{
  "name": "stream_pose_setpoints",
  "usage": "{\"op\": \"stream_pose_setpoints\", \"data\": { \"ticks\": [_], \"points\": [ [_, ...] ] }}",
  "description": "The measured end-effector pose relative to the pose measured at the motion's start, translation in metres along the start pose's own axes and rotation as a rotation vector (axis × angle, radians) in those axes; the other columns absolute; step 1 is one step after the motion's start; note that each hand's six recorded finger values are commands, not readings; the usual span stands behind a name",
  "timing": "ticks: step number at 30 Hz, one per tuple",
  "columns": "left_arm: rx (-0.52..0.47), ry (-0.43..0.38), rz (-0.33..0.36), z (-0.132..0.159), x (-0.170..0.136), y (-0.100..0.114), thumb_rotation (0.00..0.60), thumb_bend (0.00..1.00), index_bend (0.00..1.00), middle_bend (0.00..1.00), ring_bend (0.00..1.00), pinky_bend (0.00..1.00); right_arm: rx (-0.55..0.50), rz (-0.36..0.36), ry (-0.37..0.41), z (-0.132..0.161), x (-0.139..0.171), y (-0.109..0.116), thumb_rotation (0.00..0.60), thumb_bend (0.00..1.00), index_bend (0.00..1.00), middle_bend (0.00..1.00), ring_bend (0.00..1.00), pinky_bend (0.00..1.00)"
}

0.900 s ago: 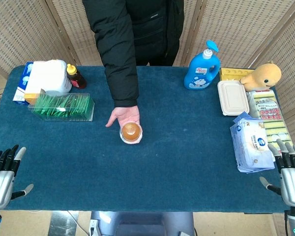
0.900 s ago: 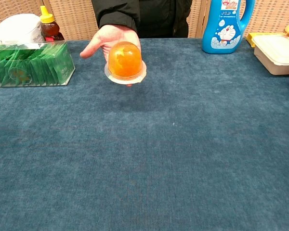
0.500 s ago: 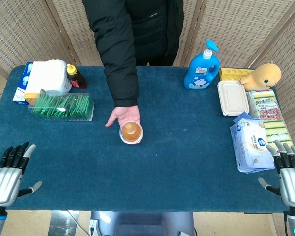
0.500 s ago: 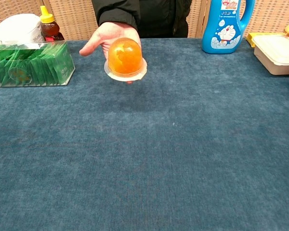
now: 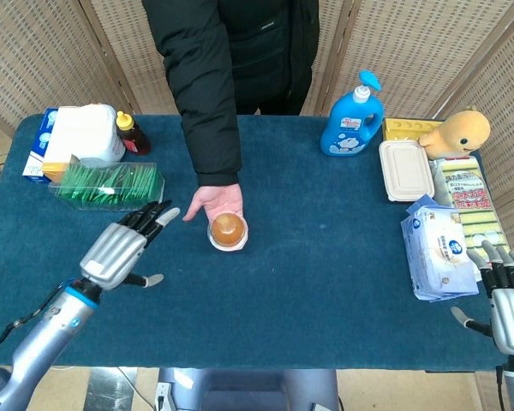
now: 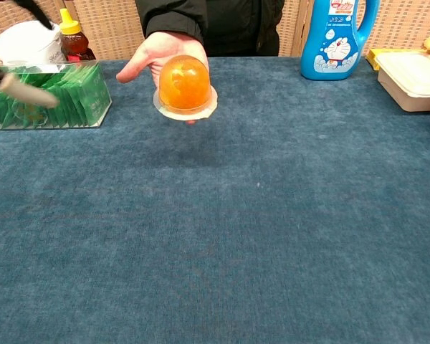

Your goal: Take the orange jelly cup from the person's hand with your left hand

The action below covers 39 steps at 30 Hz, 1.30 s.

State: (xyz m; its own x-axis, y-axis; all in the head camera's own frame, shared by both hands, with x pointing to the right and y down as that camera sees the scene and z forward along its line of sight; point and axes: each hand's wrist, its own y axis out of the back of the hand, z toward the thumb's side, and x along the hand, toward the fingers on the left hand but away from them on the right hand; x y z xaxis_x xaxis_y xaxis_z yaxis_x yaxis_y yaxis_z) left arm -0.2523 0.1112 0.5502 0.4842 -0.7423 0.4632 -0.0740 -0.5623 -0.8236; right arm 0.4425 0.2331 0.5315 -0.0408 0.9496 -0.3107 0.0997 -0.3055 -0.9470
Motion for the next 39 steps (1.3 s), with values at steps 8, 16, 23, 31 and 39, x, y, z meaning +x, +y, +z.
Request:
{"op": "stream_pose_setpoints", "data": {
  "ticks": [8,16,23,31,39],
  "points": [
    [0.028,-0.035,-0.055,0.055,0.077,-0.004,0.6,0.06,0.0,0.0,0.0,0.19,-0.006,0.01,-0.003,-0.002,-0.002,-0.002,0.6,0.14,0.15,0.05,0.01,0.0],
    [0.045,-0.028,-0.096,0.089,0.112,-0.022,0.6,0.07,0.0,0.0,0.0,0.19,-0.014,0.014,-0.009,-0.004,-0.002,-0.002,0.6,0.15,0.15,0.05,0.02,0.0],
    [0.078,0.015,-0.095,0.088,0.116,-0.028,0.6,0.12,0.0,0.07,0.06,0.21,-0.025,0.011,-0.016,-0.007,-0.004,0.0,0.6,0.15,0.15,0.05,0.02,0.0],
    [0.11,0.058,-0.081,0.085,0.116,-0.03,0.6,0.13,0.15,0.23,0.19,0.32,-0.031,0.017,-0.014,-0.007,-0.004,0.0,0.6,0.15,0.15,0.05,0.02,0.0],
    [0.118,0.092,-0.051,0.085,0.117,-0.028,0.6,0.17,0.34,0.44,0.37,0.47,-0.041,0.025,-0.018,-0.008,-0.004,-0.002,0.6,0.16,0.15,0.05,0.02,0.0]
  ]
}}
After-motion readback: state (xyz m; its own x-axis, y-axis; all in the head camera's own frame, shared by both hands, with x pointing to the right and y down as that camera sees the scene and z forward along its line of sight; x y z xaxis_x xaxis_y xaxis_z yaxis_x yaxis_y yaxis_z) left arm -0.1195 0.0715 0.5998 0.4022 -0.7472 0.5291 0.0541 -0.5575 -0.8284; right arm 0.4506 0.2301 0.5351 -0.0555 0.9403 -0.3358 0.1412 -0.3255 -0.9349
